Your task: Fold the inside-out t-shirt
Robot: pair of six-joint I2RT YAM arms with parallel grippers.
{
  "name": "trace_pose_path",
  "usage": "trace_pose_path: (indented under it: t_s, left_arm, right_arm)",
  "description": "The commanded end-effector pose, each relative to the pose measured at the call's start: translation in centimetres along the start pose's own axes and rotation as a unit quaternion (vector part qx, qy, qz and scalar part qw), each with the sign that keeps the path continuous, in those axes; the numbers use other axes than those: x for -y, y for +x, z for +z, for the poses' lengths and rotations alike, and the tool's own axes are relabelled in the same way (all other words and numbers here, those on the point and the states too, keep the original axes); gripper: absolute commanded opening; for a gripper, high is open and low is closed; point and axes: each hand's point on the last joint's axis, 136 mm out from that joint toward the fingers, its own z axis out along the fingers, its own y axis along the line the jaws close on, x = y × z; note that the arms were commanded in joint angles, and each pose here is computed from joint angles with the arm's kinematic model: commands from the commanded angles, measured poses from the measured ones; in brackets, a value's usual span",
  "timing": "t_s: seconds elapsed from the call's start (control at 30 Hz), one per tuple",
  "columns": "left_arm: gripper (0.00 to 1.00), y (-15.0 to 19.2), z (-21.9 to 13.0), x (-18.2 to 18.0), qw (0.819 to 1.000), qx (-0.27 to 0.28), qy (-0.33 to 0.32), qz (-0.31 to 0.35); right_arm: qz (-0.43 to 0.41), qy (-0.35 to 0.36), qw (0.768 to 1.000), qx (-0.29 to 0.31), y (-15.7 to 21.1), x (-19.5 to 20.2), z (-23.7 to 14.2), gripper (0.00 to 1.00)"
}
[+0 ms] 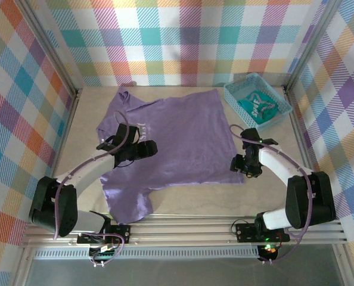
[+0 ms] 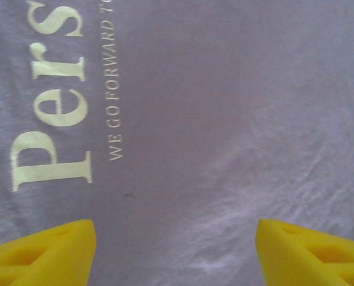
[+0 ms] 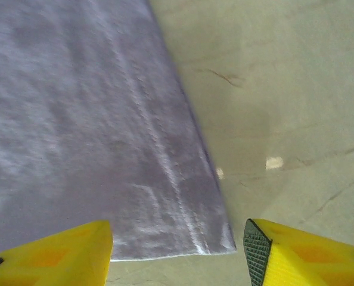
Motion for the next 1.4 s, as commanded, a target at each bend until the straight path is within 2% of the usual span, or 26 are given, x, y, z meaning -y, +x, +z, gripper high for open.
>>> trace_pose_path:
  t_s: [0.0,0.17,0.6,0.83,1.07,1.23,1.37]
  left_arm:
    - [0.71,-1.3,-0.2,1.6,1.0,0.022,0.02,0.006]
    - [0.72,-1.2,0.4,0.6,1.0,0.019,-0.002,0.01]
    - [0.72,-0.9,0.5,0.3,1.0,0.019,-0.005,0.012]
    - [0.72,0.3,0.4,-0.3,1.0,0.004,-0.012,0.007]
    - [0.72,4.6,-1.3,-2.6,0.998,-0.038,-0.056,-0.014]
    - [0.73,6.2,-0.8,-4.6,0.994,-0.056,-0.092,-0.019]
    - [0.73,4.5,1.6,-4.5,0.994,-0.052,-0.098,-0.021]
  right_arm:
    - [0.037,0.016,0.999,-0.028,1.3,0.9,1.0,0.6]
    - [0.04,0.011,0.998,-0.044,2.1,0.8,1.4,0.58]
    - [0.05,0.002,0.996,-0.078,3.8,0.9,3.3,0.52]
    - [0.042,-0.011,0.997,-0.059,2.7,0.3,3.7,0.26]
    - [0.027,-0.054,0.998,-0.008,0.4,-1.4,2.4,0.06]
    - [0.007,-0.065,0.997,0.035,-2.7,-2.6,1.1,0.02]
    - [-0.008,-0.052,0.997,0.055,-5.4,-2.8,0.6,0.0]
